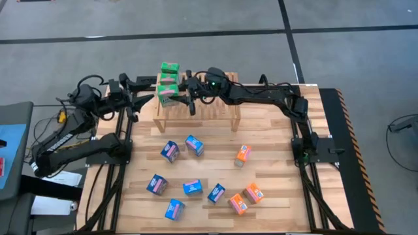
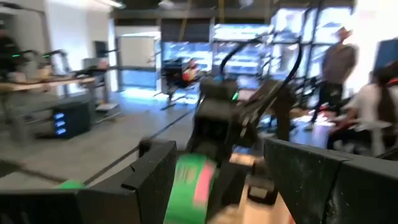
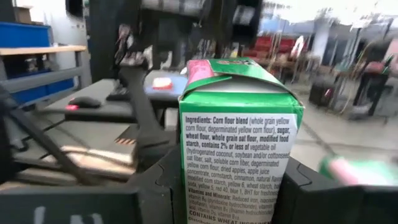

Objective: Stack cereal on shelf
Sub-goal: Put the green cereal box on the shelf aligned with other green cereal boxes

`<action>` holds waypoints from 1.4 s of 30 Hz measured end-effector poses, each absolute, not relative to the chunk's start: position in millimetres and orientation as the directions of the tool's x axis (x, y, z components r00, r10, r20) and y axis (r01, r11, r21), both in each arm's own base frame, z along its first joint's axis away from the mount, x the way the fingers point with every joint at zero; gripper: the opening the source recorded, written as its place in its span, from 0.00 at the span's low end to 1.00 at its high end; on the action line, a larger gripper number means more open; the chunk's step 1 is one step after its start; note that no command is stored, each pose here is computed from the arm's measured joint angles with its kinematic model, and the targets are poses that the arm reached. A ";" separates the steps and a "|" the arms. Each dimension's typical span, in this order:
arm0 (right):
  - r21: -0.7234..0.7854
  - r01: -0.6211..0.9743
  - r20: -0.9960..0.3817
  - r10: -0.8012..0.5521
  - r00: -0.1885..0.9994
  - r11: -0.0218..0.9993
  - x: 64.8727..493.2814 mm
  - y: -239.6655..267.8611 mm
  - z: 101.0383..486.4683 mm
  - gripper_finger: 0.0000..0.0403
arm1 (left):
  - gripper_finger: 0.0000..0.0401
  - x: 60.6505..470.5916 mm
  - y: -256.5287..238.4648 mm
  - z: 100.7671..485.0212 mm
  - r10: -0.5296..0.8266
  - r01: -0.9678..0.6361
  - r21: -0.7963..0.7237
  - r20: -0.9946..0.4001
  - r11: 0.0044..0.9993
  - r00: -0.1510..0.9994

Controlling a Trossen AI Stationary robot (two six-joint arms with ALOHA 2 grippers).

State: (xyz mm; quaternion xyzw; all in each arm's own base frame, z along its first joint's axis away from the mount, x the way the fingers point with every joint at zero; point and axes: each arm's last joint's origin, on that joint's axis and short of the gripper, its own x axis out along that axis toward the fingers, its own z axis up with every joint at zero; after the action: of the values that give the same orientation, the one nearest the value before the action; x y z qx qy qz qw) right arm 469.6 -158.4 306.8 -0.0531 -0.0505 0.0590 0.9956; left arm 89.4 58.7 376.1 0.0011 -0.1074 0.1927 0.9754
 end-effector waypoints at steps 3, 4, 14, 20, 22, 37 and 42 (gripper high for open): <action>-0.108 -0.107 0.086 0.117 0.989 0.988 471.8 -160.5 300.3 0.41 | 0.58 79.0 53.4 372.6 0.412 -0.413 -0.038 0.207 0.910 0.888; -0.105 -0.107 0.081 0.116 0.990 0.989 472.3 -160.8 298.4 0.41 | 0.58 76.3 51.6 370.3 0.414 -0.415 -0.039 0.208 0.909 0.886; -0.120 -0.072 0.063 0.080 0.995 0.990 471.3 -166.3 295.9 0.41 | 0.58 75.4 52.6 322.7 0.455 -0.437 -0.144 0.134 0.888 0.880; -0.165 -0.048 0.012 0.051 0.999 0.985 472.0 -166.3 290.5 0.41 | 0.58 74.9 52.5 321.3 0.460 -0.442 -0.139 0.151 0.886 0.875; -0.172 -0.043 0.024 0.047 0.999 0.984 471.4 -167.6 291.9 0.41 | 0.58 75.1 52.5 321.3 0.457 -0.440 -0.137 0.151 0.888 0.876; -0.112 -0.039 0.080 0.048 0.996 0.993 477.1 -177.4 276.4 0.41 | 0.58 75.4 52.2 320.7 0.443 -0.425 -0.137 0.144 0.895 0.885; -0.180 -0.004 0.093 0.021 0.995 0.984 476.0 -176.3 282.4 0.41 | 0.58 75.4 52.2 320.4 0.444 -0.426 -0.137 0.142 0.894 0.885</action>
State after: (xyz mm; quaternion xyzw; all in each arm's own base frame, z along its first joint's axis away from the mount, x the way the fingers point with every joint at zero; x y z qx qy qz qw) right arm 476.0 -176.3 282.4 -0.0902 -0.0472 0.0062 0.9948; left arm 75.4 52.2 320.4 -0.0511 -0.0849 0.2244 0.9695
